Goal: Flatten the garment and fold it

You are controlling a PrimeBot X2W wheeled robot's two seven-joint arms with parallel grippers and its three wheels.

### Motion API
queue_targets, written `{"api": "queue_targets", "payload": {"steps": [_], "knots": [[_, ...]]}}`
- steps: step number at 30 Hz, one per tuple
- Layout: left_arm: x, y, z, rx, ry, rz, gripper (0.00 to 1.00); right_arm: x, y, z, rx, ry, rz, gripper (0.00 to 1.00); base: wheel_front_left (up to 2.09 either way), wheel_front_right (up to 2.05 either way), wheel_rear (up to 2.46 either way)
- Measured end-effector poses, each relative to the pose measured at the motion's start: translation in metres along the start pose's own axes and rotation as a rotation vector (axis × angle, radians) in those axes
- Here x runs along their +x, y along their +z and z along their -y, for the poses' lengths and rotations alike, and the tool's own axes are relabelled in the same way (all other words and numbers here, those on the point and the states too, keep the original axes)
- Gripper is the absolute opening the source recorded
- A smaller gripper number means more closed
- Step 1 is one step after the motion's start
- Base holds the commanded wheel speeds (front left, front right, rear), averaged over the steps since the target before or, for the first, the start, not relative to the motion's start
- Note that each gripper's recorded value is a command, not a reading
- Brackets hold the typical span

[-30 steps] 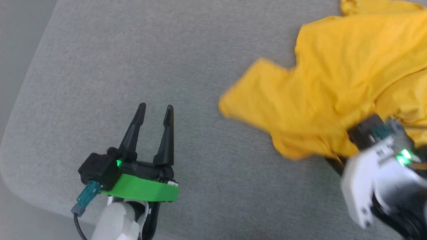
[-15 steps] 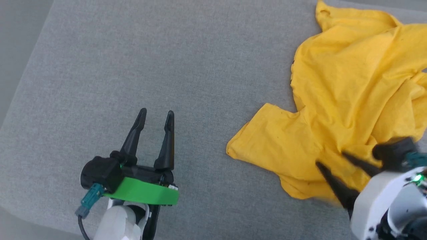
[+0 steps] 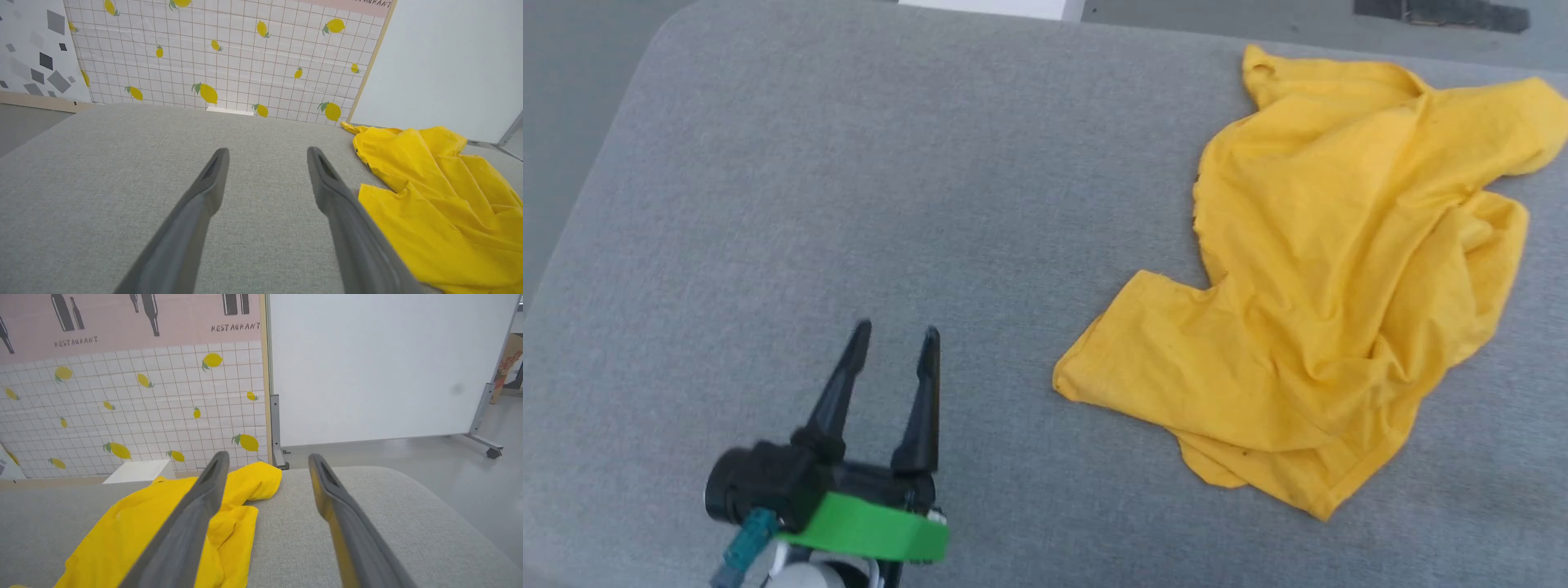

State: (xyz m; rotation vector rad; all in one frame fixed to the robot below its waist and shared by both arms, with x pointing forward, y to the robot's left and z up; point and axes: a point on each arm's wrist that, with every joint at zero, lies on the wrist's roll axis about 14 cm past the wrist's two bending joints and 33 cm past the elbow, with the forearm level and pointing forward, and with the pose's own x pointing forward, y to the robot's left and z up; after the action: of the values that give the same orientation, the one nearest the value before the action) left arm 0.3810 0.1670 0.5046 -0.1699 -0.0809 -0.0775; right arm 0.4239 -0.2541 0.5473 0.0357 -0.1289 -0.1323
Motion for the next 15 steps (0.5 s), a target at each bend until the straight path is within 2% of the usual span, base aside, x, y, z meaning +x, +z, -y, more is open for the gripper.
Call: {"api": "queue_targets", "payload": {"steps": [4, 9, 15], "knots": [[-0.003, -0.006, 0.014, 0.006, -0.050, -0.020, 1.00, -0.014, -0.018, 0.014, 0.025, -0.042, -0.017, 1.00, 0.00, 0.00, 0.00], [0.000, -0.017, 0.041, 0.026, -0.152, -0.089, 1.00, -0.022, -0.012, 0.022, 0.019, -0.064, 0.008, 1.00, 0.00, 0.00, 0.00], [0.015, -0.050, 0.079, 0.085, -0.336, -0.310, 1.00, -0.017, -0.015, 0.017, 0.015, -0.050, -0.004, 1.00, 0.00, 0.00, 0.00]]}}
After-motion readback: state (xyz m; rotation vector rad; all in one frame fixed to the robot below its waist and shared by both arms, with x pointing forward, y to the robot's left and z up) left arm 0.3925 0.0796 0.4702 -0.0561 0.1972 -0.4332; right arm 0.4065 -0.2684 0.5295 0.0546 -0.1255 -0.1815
